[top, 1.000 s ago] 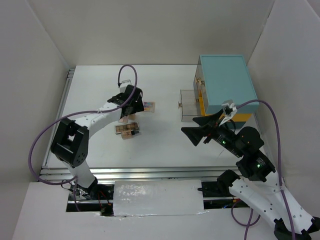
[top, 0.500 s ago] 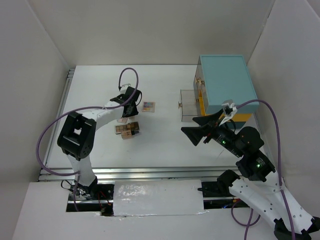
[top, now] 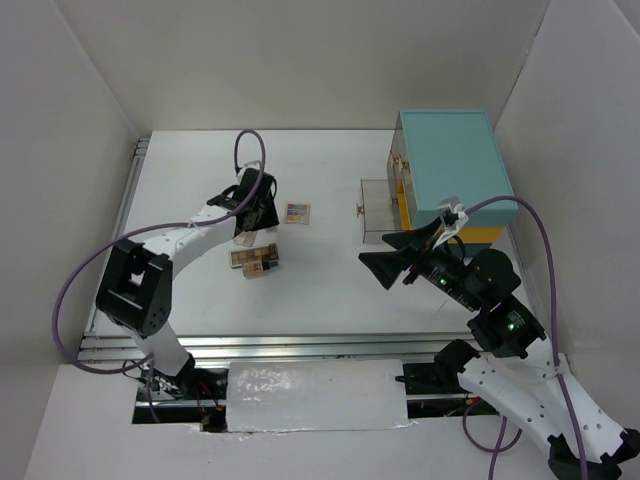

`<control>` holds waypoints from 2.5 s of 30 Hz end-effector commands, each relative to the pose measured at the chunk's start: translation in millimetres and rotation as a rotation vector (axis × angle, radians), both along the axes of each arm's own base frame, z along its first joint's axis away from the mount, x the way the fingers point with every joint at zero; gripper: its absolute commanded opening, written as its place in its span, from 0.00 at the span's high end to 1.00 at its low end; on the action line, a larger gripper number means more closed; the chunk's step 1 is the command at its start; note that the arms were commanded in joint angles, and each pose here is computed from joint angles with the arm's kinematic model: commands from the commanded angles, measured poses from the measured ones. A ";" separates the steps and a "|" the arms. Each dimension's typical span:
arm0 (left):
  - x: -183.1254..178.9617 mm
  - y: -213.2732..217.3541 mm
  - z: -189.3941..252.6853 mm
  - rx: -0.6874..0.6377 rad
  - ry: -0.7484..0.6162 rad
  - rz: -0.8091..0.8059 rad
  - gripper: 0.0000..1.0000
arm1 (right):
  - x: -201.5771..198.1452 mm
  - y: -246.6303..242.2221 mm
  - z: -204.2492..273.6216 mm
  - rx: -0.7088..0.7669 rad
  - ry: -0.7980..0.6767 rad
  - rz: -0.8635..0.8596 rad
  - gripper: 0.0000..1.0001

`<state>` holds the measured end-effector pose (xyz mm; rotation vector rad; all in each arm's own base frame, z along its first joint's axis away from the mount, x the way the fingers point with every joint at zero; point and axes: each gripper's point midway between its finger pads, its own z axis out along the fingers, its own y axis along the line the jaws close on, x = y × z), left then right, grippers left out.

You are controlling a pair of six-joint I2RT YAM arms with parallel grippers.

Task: Organize the makeup

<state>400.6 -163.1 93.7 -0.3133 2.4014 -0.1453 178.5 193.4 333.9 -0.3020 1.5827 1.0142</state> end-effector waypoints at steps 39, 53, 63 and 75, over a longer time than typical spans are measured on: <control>-157.7 -80.6 193.9 -0.726 -0.162 -0.604 0.91 | 73.5 118.1 -56.2 -0.443 -0.445 0.126 0.02; -159.8 -82.5 188.7 -0.732 -0.143 -0.614 0.90 | 76.8 154.2 -50.8 -0.436 -0.474 0.218 0.54; -150.8 -83.2 203.5 -0.740 -0.196 -0.597 0.30 | 63.3 150.1 -52.6 -0.397 -0.463 0.240 1.00; -92.7 -2.4 247.9 -0.423 -0.425 -0.130 0.01 | 114.8 118.8 -69.2 -0.502 -0.254 -0.026 1.00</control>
